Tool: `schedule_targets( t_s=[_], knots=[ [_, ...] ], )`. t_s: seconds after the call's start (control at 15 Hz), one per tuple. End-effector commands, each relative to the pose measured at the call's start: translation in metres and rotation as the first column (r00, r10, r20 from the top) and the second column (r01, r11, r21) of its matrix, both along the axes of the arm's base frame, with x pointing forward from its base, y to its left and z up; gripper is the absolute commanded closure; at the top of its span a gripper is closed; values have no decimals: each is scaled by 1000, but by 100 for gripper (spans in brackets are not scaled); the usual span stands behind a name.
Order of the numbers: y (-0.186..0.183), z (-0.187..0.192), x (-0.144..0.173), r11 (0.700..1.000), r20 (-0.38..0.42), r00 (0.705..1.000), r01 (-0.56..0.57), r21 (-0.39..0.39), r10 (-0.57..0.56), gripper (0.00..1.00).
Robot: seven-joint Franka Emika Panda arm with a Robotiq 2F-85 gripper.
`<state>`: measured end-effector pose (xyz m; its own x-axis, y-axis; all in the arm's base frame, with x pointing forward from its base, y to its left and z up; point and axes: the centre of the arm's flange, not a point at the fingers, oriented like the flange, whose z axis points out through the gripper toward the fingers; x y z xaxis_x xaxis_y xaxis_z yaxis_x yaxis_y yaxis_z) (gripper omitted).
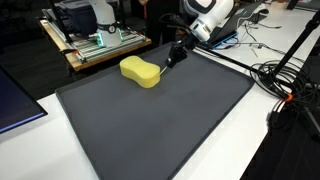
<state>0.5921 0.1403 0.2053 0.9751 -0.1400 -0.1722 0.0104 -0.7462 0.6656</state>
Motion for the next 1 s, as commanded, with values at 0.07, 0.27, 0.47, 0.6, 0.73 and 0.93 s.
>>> schedule_targets(
  t_s=[0.07,0.27,0.47,0.6,0.73,0.93],
  knots=[
    [38,-20,-13,986,-18,1000,-10,-164,8,97],
    [59,-15,-41,982,-33,996,-85,-169,81,97],
    [73,-4,-59,959,-45,971,-240,-151,236,97],
    [76,5,-70,939,-50,945,-326,-107,322,97],
    [78,20,-87,926,-31,926,-377,-30,376,97],
    [81,44,-120,887,27,890,-456,66,456,97]
  ],
)
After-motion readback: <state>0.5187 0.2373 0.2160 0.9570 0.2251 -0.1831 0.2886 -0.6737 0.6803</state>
